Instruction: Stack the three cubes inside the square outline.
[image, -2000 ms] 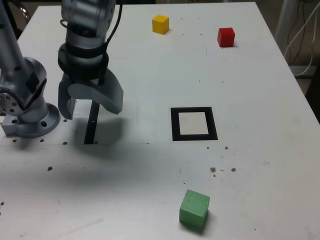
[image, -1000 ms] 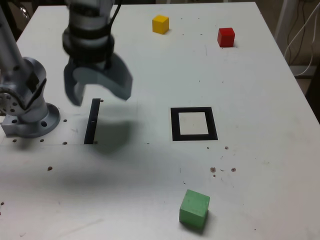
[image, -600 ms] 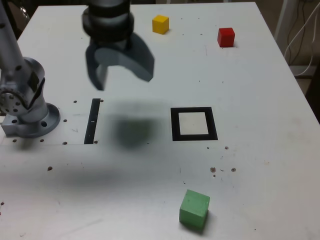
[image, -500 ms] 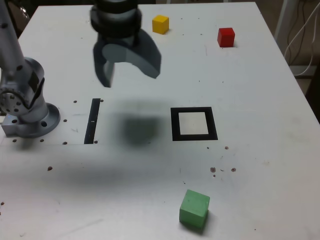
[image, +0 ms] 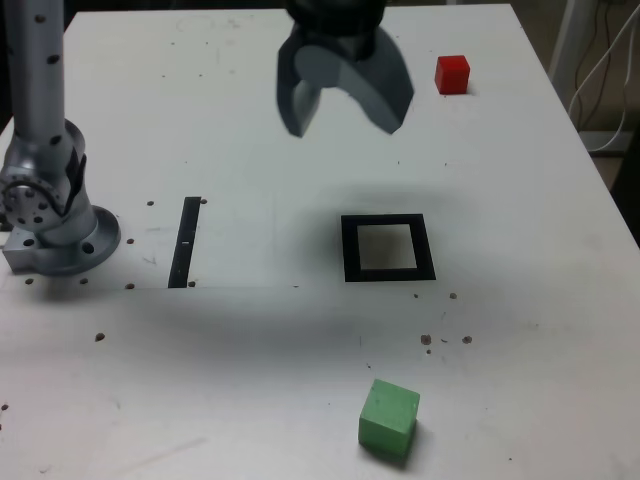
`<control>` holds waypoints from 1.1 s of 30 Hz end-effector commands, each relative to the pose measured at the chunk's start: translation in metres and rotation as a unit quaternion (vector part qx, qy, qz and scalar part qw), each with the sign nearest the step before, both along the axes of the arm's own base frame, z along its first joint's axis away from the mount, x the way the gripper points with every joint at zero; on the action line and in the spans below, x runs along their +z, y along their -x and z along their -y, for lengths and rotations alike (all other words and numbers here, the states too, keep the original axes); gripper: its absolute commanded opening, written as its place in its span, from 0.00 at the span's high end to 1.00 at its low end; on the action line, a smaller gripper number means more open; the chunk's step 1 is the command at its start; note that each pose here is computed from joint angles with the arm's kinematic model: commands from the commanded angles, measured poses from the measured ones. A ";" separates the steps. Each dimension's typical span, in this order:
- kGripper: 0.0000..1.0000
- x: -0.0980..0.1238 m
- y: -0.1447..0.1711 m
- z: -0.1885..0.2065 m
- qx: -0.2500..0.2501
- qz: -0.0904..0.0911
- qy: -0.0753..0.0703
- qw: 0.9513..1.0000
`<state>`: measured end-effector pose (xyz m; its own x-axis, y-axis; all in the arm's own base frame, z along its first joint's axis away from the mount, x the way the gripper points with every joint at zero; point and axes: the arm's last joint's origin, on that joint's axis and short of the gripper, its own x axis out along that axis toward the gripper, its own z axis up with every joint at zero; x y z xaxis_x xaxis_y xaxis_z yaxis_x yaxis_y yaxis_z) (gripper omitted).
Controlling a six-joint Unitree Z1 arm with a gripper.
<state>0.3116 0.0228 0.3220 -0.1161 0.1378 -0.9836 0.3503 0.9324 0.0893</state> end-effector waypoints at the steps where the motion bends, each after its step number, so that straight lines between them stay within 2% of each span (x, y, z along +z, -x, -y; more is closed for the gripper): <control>1: 0.02 0.003 -0.009 -0.008 -0.004 0.001 0.001 1.000; 11: 0.02 0.014 -0.042 -0.069 -0.011 0.009 0.010 1.000; 19: 0.02 0.012 -0.057 -0.113 0.003 0.017 0.014 1.000; 23: 0.02 0.009 -0.067 -0.122 0.002 0.023 0.009 1.000; 27: 0.02 0.005 -0.078 -0.132 0.000 0.030 -0.004 1.000; 33: 0.02 -0.003 -0.089 -0.164 0.018 0.041 -0.013 0.999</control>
<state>0.4002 0.1784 0.3219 -0.0320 0.1620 -0.9863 0.3172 0.9374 0.1437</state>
